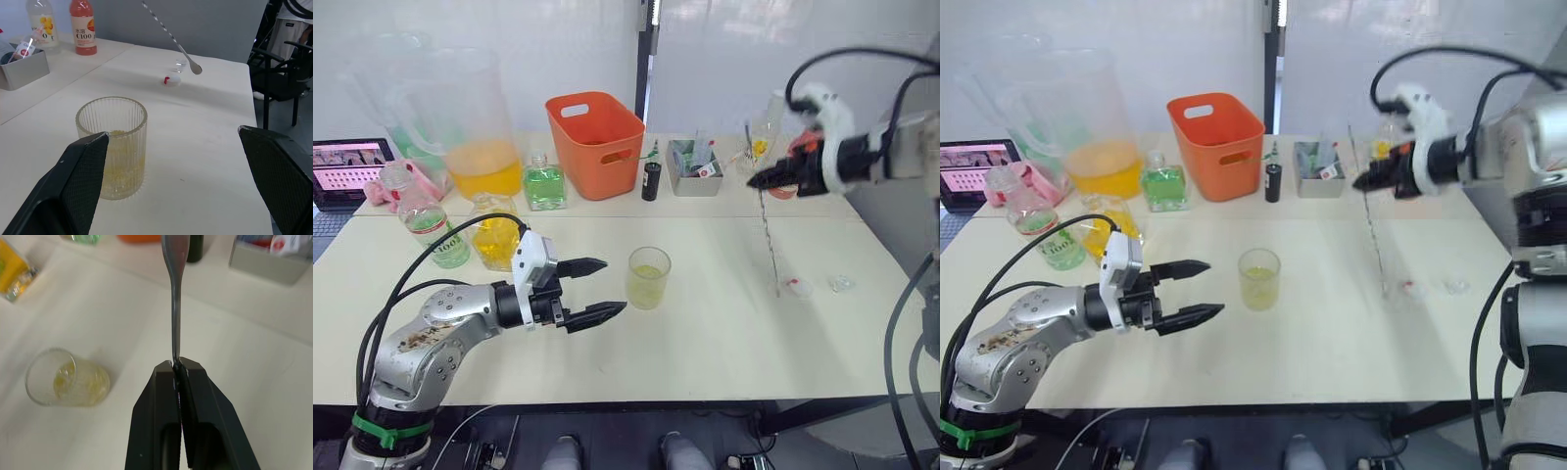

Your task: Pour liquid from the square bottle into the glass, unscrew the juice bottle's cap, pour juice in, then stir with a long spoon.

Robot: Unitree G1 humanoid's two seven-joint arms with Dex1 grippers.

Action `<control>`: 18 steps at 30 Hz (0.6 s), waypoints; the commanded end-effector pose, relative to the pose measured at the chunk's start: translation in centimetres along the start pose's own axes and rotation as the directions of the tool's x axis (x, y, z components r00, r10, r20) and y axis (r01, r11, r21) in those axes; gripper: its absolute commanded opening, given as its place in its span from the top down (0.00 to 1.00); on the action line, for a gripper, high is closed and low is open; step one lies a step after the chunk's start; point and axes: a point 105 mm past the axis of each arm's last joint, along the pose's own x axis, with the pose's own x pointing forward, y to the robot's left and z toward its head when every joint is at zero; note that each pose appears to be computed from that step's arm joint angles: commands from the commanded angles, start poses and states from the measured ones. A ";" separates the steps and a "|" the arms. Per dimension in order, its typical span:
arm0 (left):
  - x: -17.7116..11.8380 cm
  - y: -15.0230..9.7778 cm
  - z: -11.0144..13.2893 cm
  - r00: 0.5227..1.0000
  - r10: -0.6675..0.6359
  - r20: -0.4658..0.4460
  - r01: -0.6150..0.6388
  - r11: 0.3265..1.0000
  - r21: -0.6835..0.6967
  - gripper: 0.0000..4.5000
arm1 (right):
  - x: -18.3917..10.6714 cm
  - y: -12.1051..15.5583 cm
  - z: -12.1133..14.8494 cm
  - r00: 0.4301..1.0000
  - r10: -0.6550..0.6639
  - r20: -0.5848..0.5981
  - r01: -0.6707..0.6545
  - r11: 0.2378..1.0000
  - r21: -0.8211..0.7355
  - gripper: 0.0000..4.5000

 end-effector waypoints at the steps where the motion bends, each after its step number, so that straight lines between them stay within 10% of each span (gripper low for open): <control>1: -0.5 -0.9 0.8 1.000 -0.010 0.016 0.009 1.000 0.025 0.00 | 1.1 -1.5 -1.5 0.994 -0.076 -0.076 0.075 0.997 -0.017 1.00; 18: -1.2 -2.5 -0.2 1.000 0.017 -0.006 -0.017 1.000 -0.025 0.00 | 7.7 -4.9 -10.3 0.939 -0.049 -0.341 0.076 0.995 0.067 1.00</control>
